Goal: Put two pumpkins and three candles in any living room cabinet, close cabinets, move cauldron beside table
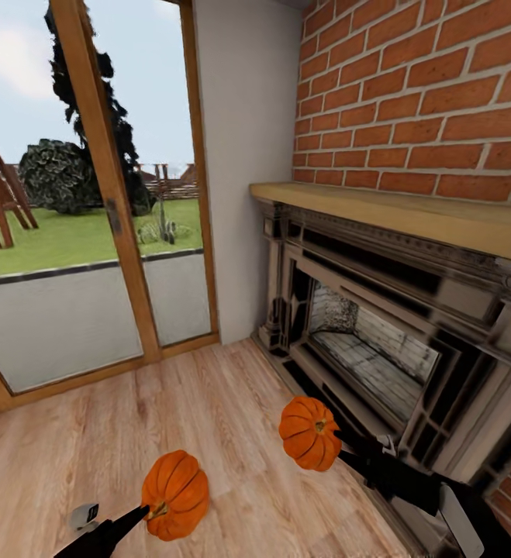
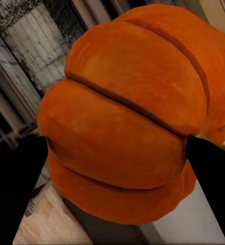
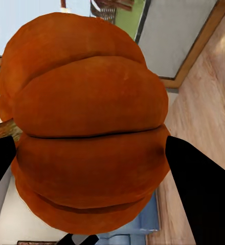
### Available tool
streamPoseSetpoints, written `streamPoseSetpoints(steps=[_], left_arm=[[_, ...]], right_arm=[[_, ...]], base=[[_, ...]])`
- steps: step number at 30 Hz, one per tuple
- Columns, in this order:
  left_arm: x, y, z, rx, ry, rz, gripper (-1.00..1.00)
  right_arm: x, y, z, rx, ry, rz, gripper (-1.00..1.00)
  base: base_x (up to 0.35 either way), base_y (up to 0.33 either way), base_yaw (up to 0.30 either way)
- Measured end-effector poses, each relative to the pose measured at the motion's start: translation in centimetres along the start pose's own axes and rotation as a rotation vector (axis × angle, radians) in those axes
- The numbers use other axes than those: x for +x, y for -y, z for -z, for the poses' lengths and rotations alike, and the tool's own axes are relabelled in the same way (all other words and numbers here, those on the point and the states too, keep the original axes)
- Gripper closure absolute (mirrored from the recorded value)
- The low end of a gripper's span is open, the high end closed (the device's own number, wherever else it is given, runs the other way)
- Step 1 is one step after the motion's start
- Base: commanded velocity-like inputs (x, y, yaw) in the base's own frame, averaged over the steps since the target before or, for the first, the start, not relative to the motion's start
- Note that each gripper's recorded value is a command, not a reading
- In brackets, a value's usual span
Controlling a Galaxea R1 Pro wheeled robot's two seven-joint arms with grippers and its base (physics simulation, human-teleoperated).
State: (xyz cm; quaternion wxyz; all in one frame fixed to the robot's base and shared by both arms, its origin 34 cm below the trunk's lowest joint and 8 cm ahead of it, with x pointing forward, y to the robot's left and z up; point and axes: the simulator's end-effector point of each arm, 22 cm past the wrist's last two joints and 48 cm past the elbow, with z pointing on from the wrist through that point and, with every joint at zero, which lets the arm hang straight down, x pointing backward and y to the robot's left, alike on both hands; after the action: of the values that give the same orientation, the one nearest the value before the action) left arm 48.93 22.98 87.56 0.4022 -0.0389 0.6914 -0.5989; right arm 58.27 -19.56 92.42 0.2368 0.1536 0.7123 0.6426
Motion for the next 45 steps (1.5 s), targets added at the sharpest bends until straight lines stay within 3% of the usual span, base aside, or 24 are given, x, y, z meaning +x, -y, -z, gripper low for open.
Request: streamPoseSetpoints(steps=[38, 45], left_arm=[[0.0, -0.02, -0.07, 0.0, 0.0, -0.004, 1.0], [-0.01, 0.0, -0.02, 0.0, 0.0, -0.004, 1.0]], right_arm=[[-0.17, 0.23, 0.16, 0.007, 0.006, 0.003, 1.0], [-0.24, 0.0, 0.16, -0.001, 0.009, -0.003, 1.0]], base=[[-0.02, 0.0, -0.273], [-0.113, 0.0, -0.08]])
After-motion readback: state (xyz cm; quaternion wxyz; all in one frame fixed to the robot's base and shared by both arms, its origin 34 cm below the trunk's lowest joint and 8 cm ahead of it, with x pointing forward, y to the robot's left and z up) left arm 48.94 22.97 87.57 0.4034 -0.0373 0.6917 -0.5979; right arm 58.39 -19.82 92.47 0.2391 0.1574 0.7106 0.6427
